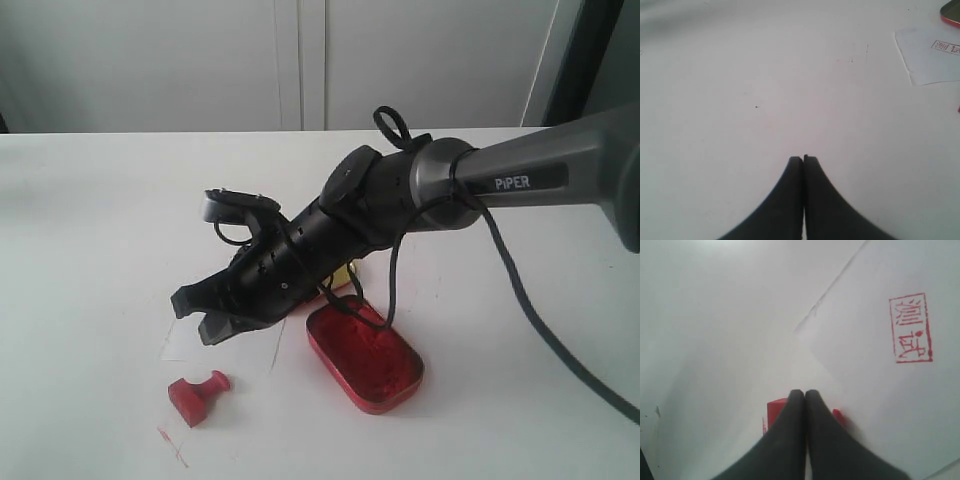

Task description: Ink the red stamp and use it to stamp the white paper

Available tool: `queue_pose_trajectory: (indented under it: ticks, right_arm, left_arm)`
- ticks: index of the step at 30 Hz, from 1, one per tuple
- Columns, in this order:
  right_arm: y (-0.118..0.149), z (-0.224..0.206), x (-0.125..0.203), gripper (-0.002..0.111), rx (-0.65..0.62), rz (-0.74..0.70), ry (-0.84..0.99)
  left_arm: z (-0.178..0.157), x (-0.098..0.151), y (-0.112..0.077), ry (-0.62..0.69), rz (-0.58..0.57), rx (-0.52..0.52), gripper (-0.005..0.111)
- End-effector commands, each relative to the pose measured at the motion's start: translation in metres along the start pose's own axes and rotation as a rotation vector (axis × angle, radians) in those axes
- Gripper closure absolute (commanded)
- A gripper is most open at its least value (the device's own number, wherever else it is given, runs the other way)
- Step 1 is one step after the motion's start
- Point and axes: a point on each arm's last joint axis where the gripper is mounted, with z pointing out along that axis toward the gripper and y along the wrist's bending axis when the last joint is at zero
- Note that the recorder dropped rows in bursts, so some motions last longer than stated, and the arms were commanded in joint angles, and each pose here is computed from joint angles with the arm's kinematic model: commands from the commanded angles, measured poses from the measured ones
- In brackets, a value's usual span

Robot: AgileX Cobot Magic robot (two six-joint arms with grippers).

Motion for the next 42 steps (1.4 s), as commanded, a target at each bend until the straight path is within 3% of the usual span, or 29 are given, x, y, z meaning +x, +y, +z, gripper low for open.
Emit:
queue_pose_trajectory:
  ticks: [1,5,13,25,42]
  right_arm:
    - [0.003,-0.011,-0.002,0.108,-0.006,-0.018,-0.006]
    - [0.011,-0.031,-0.005,0.108,0.053,-0.093,-0.013]
    - [0.018,-0.077,-0.006,0.108,0.292,-0.130,-0.006]
    - [0.027,-0.094,-0.007,0.108,0.293,-0.072,-0.033]
    - [-0.038,-0.144,0.003,0.108,0.369,0.158,0.076]
  left_arm:
    - [0.001,0.003,-0.001,0.006,-0.002,0.007,0.107]
    - [0.001,0.003,-0.001,0.006,-0.002,0.007,0.107]
    - [0.001,0.003,-0.001,0.006,-0.002,0.007,0.107]
    - [0.001,0.003,-0.001,0.006,-0.002,0.007,0.107]
    - [0.001,0.003,-0.001,0.006,-0.002,0.007,0.107]
